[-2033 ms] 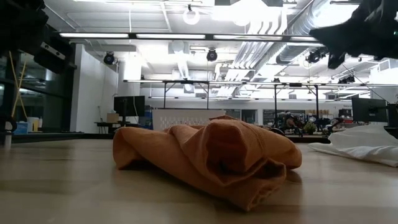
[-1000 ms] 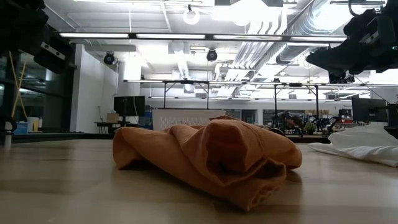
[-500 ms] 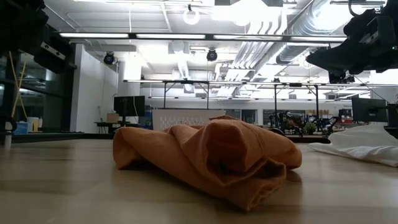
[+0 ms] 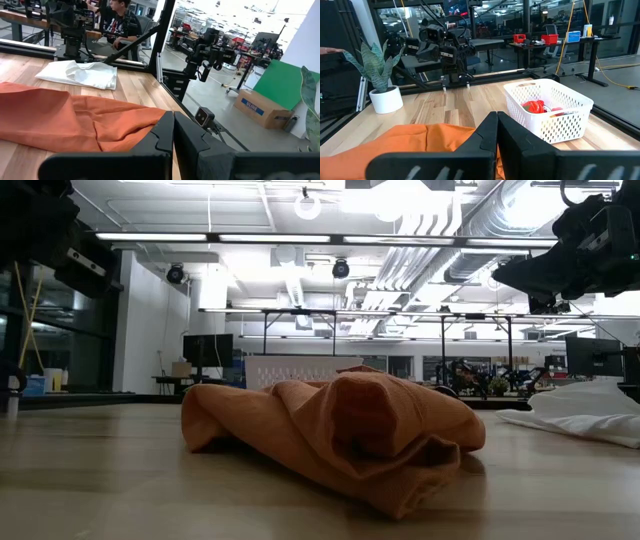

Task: Pick and placing Produce into tupperware
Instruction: Return to Home Position

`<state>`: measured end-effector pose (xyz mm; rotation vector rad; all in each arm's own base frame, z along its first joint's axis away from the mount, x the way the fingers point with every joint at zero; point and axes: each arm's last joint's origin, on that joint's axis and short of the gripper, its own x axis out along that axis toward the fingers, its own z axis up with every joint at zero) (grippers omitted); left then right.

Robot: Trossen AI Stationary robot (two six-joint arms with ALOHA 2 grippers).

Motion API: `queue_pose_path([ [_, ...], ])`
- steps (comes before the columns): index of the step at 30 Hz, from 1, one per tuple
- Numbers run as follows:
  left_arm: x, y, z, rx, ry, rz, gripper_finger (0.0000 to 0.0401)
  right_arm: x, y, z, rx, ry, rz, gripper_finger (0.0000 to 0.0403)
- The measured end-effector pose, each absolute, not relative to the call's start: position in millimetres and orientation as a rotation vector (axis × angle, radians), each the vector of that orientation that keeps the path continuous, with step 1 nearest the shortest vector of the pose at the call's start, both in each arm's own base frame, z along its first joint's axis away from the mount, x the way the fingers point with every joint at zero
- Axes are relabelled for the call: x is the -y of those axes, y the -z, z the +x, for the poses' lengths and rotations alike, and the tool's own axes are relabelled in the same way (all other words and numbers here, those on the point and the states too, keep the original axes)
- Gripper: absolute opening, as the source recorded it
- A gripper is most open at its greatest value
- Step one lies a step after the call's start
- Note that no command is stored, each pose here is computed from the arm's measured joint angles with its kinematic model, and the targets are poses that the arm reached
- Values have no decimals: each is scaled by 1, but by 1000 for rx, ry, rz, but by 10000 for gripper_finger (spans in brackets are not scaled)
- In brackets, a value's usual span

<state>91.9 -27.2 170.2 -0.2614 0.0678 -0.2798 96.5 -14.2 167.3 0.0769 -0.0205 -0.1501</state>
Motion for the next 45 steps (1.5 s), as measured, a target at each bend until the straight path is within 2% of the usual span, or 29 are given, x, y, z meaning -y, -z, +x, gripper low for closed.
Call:
queue_pose_path([
  [24, -9, -170, 95, -14, -97, -269, 1, 14, -167, 97, 20, 150, 77, 0],
  [45, -11, -170, 95, -10, -122, -269, 1, 14, -167, 97, 20, 150, 77, 0],
])
